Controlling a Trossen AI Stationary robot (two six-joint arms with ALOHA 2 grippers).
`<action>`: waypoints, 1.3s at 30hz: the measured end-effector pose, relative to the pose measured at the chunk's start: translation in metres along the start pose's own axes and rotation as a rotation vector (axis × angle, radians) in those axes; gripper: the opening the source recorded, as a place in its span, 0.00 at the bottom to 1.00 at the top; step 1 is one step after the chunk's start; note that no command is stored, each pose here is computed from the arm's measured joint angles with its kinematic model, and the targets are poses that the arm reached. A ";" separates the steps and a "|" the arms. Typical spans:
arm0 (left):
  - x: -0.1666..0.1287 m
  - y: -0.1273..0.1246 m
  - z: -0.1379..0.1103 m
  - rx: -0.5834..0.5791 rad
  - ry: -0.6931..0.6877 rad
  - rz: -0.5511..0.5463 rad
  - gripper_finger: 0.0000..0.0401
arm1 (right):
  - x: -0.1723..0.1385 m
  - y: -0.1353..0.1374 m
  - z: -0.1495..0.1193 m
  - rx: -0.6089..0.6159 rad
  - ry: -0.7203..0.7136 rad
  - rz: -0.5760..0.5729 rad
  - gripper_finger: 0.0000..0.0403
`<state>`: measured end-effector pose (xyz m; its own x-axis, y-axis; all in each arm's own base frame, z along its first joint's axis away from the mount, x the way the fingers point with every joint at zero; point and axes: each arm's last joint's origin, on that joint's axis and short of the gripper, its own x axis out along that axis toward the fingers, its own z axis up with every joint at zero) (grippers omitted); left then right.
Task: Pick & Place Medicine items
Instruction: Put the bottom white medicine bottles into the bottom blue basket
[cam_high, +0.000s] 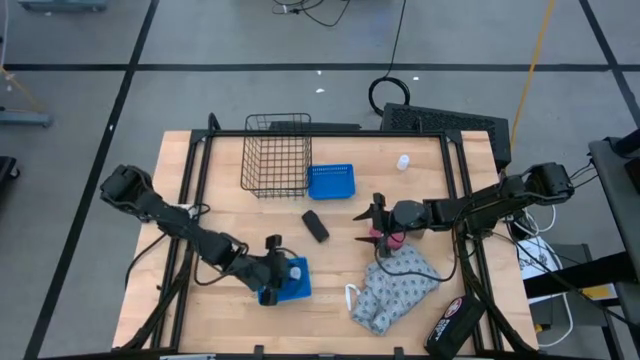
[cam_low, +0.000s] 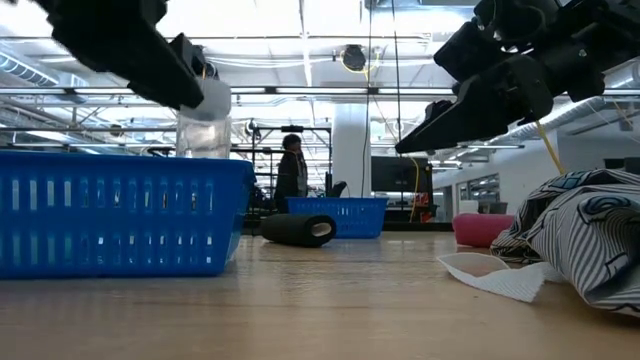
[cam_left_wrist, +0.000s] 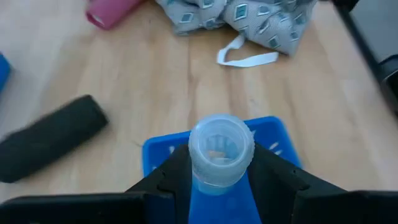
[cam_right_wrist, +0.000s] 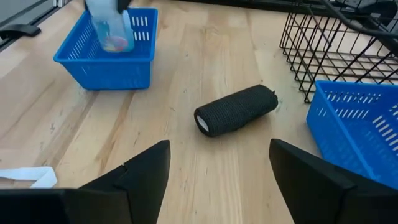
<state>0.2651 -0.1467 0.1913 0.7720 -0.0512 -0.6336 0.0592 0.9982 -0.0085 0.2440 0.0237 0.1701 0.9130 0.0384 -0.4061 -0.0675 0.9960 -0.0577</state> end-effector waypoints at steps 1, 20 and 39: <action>0.001 -0.001 -0.003 0.018 -0.009 0.012 0.33 | 0.000 0.000 0.001 0.001 -0.006 0.000 0.66; 0.005 0.006 -0.015 -0.020 -0.019 0.028 0.35 | 0.000 0.000 0.002 0.001 -0.020 0.000 0.66; 0.005 0.005 -0.013 -0.046 -0.030 0.001 0.35 | 0.000 0.000 0.002 0.002 -0.020 0.000 0.66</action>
<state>0.2613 -0.1417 0.1779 0.7905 -0.0503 -0.6104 0.0298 0.9986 -0.0437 0.2447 0.0239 0.1718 0.9210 0.0399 -0.3876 -0.0668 0.9962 -0.0563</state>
